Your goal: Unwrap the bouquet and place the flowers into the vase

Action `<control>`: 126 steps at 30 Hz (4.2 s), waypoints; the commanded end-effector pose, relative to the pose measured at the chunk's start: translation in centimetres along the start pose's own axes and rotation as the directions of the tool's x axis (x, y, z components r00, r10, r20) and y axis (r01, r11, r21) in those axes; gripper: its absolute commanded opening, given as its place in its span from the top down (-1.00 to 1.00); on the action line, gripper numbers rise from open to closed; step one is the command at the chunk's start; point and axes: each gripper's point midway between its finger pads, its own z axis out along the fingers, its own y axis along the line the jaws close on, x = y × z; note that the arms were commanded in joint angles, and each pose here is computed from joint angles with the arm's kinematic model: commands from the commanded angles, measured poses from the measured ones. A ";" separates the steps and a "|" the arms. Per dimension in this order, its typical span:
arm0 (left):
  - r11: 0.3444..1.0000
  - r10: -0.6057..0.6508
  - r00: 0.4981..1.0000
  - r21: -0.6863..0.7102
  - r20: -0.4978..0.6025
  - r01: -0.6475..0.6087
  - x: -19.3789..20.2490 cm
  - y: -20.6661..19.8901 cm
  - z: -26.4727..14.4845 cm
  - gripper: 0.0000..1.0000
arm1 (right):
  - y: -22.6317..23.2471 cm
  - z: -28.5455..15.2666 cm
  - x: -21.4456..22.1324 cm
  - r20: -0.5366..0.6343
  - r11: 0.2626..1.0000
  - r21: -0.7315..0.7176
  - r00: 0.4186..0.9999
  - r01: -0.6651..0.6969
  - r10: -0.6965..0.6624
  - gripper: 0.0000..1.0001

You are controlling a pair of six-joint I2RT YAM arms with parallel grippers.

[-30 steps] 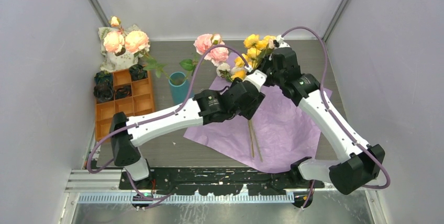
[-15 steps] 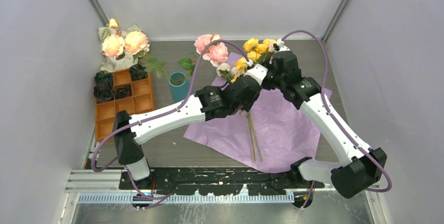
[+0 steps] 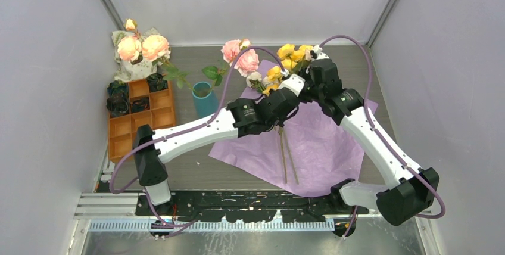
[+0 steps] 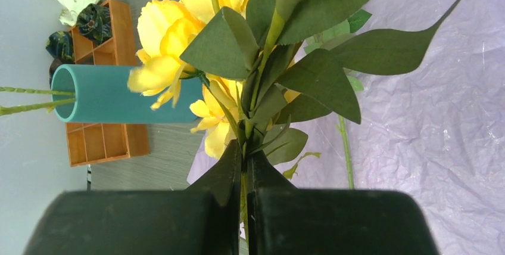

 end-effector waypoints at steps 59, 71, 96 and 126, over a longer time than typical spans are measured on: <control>0.938 -0.315 0.613 0.334 0.725 0.086 -22.7 11.7 -27.5 1.00 | -2.3 -6.3 -3.4 0.273 0.996 0.095 0.962 0.001 -0.027 -0.63; 0.968 -0.249 0.349 0.237 0.903 0.079 -22.3 18.3 -39.2 1.00 | -2.1 -5.0 -2.8 0.246 0.997 0.076 0.969 -0.005 -0.014 -0.63; 0.894 0.020 0.423 -0.206 0.906 0.398 -21.5 26.1 -36.2 1.00 | -1.6 -3.4 -2.2 0.209 0.999 0.046 0.978 -0.008 -0.002 -0.63; 0.763 0.082 0.378 -0.302 0.922 0.572 -21.2 31.8 -43.9 1.00 | -1.2 -2.8 -1.9 0.188 1.000 0.028 0.982 -0.014 0.008 -0.63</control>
